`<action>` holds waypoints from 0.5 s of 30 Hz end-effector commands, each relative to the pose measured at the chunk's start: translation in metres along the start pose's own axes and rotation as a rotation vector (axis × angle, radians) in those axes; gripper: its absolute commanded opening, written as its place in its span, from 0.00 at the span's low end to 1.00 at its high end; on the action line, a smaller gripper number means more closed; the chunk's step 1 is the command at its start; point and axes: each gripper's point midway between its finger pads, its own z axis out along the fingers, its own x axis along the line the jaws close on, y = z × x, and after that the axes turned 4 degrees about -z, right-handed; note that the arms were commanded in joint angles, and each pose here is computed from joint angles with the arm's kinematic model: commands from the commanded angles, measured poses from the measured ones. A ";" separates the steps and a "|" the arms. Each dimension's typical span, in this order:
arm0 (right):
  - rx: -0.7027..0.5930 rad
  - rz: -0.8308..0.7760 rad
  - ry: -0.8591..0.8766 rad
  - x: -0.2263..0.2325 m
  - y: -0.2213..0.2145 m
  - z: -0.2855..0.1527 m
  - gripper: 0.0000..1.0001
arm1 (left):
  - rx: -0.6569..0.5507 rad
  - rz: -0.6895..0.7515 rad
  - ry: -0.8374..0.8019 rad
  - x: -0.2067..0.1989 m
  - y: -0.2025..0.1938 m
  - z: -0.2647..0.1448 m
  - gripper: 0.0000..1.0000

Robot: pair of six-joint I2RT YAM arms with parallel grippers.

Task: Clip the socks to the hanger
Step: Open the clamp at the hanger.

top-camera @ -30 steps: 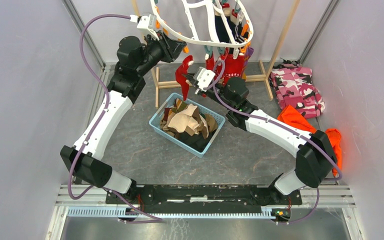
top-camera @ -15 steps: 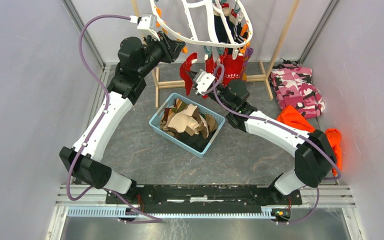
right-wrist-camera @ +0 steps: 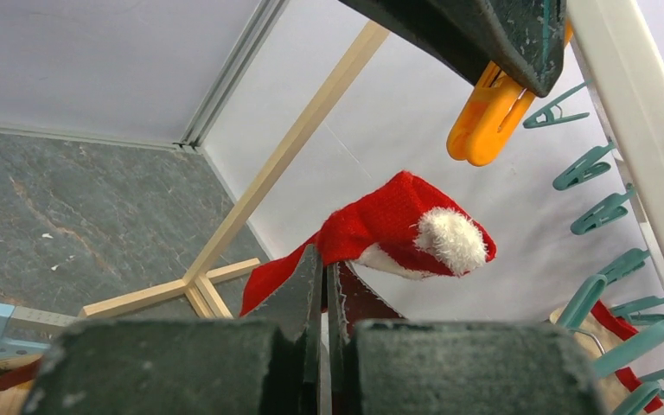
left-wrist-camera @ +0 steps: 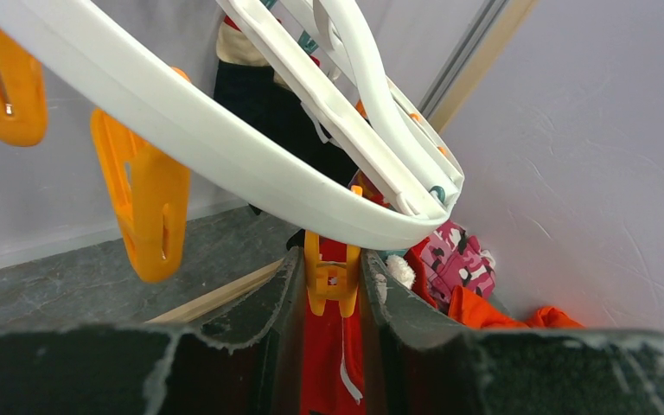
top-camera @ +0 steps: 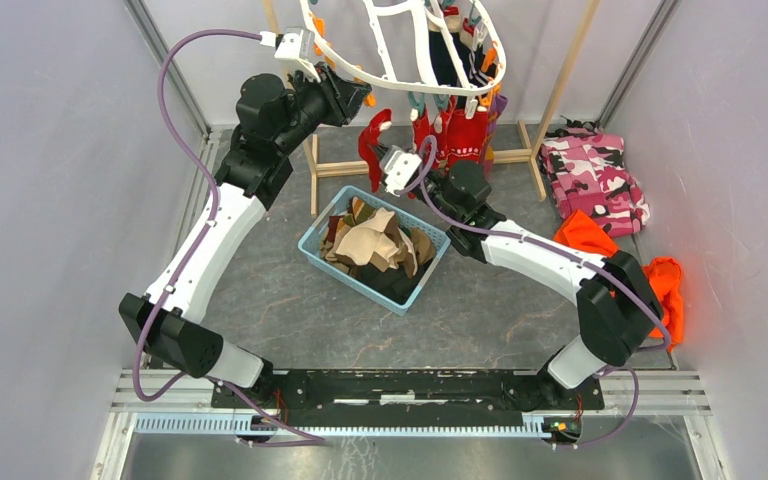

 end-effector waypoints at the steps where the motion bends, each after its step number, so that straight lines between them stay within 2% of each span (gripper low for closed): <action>1: -0.080 -0.050 -0.065 -0.019 0.017 0.004 0.00 | -0.062 0.033 -0.052 -0.022 0.030 -0.014 0.02; 15: -0.186 -0.207 -0.112 -0.020 0.032 -0.012 0.00 | -0.087 0.011 -0.105 -0.036 0.039 -0.021 0.02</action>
